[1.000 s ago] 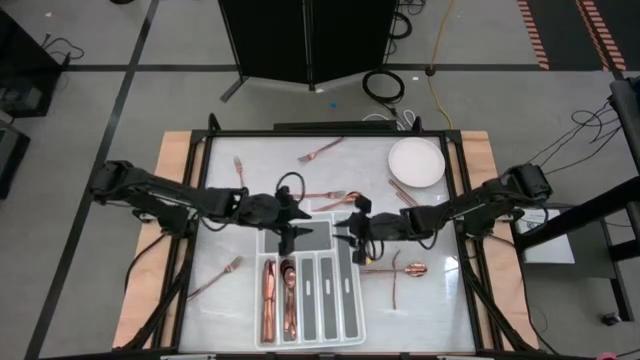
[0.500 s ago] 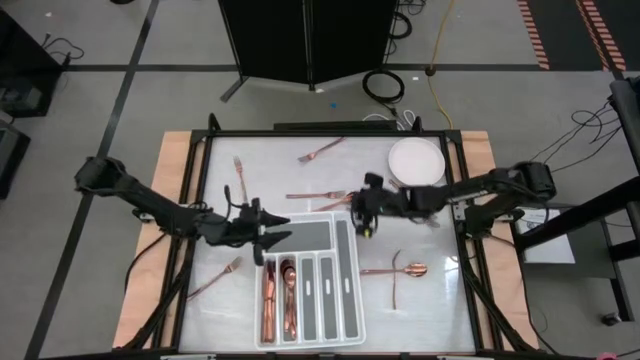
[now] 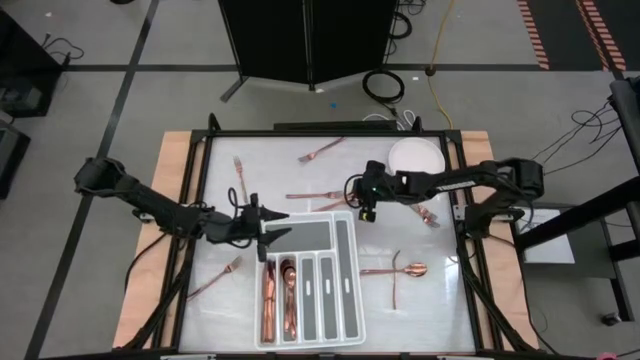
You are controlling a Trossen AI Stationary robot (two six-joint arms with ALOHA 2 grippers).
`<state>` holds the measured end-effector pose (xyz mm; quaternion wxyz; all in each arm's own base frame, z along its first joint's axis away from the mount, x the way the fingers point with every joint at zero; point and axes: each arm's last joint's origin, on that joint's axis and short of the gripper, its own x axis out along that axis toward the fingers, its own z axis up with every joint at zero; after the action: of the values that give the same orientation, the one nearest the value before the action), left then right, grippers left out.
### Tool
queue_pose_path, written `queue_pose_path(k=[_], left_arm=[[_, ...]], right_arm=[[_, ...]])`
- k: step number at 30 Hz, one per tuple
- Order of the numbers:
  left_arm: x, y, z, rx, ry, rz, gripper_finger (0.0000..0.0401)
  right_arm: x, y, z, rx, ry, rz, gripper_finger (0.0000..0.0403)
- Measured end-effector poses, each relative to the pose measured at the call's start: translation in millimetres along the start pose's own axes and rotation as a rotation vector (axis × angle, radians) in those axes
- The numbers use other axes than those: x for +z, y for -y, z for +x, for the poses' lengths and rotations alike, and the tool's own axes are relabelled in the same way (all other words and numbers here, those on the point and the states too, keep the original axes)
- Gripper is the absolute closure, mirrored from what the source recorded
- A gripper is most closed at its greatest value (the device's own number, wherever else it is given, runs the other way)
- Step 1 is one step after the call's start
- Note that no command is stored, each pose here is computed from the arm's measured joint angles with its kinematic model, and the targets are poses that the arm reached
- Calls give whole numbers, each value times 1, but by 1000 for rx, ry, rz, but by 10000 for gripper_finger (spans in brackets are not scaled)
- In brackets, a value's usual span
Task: Sort silverware
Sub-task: Put the top spoon into the silverware tray
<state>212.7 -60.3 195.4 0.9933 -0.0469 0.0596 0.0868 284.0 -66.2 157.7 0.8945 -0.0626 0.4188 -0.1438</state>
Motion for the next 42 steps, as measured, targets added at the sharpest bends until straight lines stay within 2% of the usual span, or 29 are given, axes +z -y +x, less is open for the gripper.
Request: queue_pose_path(k=[3, 11, 16, 22, 25, 33, 42], left_arm=[[-4, -1, 0, -6, -39, 3, 217], [-3, -4, 2, 1, -32, -8, 217], [-3, -4, 2, -11, -43, -5, 217], [-3, -9, 4, 6, -44, -1, 217], [-3, -11, 5, 18, -48, 0, 217], [-3, -14, 7, 3, -56, -9, 217], [-3, -14, 7, 2, -56, -10, 217]], right_arm=[[0, -3, 12, -2, 21, -32, 282], [-9, -7, 32, -11, -11, -41, 282], [-17, -8, 44, -100, -34, -69, 282], [-22, -10, 51, -95, -68, -60, 282], [-24, -8, 52, -89, -77, -11, 282], [-26, 0, 54, 27, -72, 196, 282], [-30, 12, 55, 33, -92, 327, 282]])
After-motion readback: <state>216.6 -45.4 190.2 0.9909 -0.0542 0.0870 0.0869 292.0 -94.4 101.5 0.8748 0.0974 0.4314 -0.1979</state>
